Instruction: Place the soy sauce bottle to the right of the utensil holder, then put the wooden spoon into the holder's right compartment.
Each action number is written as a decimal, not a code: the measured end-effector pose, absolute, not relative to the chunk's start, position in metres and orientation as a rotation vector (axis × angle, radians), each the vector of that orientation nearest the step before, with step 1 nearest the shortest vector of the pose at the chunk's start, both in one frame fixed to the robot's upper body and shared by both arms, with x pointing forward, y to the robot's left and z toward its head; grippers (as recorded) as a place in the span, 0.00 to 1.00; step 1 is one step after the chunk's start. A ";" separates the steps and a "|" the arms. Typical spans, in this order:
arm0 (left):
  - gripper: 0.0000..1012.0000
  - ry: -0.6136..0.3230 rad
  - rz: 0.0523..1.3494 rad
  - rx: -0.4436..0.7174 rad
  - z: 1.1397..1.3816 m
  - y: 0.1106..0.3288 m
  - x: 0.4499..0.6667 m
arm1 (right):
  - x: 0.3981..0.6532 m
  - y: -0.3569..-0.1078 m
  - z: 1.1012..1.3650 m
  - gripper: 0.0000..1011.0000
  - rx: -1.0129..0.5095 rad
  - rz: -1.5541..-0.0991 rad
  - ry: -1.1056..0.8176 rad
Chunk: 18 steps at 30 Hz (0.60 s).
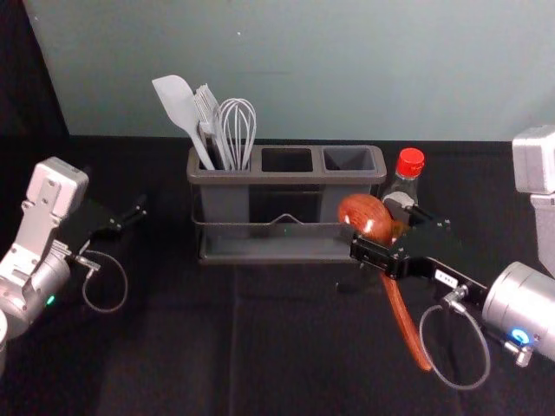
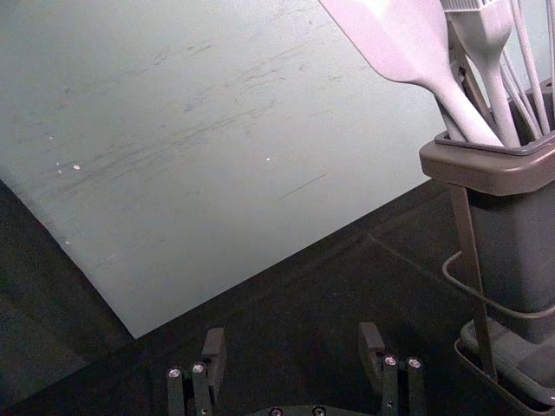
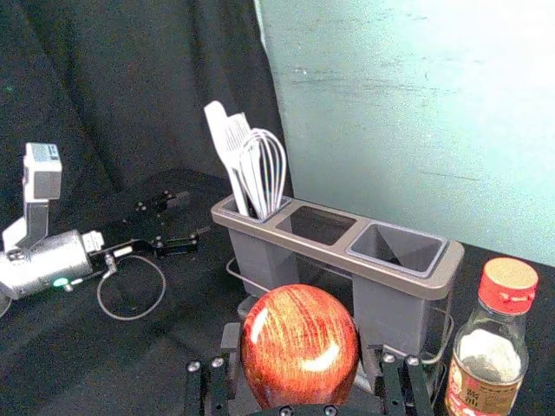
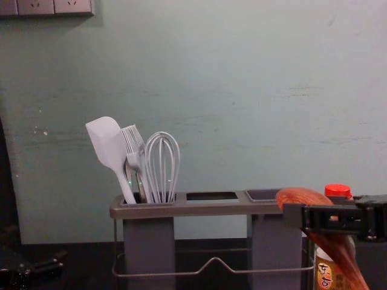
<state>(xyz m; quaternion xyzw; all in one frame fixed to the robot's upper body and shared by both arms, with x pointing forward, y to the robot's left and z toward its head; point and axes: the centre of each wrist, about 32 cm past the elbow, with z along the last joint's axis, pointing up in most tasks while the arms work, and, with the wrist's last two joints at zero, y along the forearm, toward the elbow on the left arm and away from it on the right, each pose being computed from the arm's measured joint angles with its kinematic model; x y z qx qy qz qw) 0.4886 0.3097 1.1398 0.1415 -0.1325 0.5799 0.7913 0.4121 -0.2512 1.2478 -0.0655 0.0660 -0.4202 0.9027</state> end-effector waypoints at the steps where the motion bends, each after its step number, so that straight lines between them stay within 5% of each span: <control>1: 0.99 -0.285 1.248 0.305 1.140 0.310 0.489 | 0.412 -0.251 1.247 0.83 -0.136 -0.870 0.135; 18: 0.99 -0.285 1.248 0.304 1.140 0.310 0.489 | 0.412 -0.250 1.247 0.83 -0.150 -0.879 0.139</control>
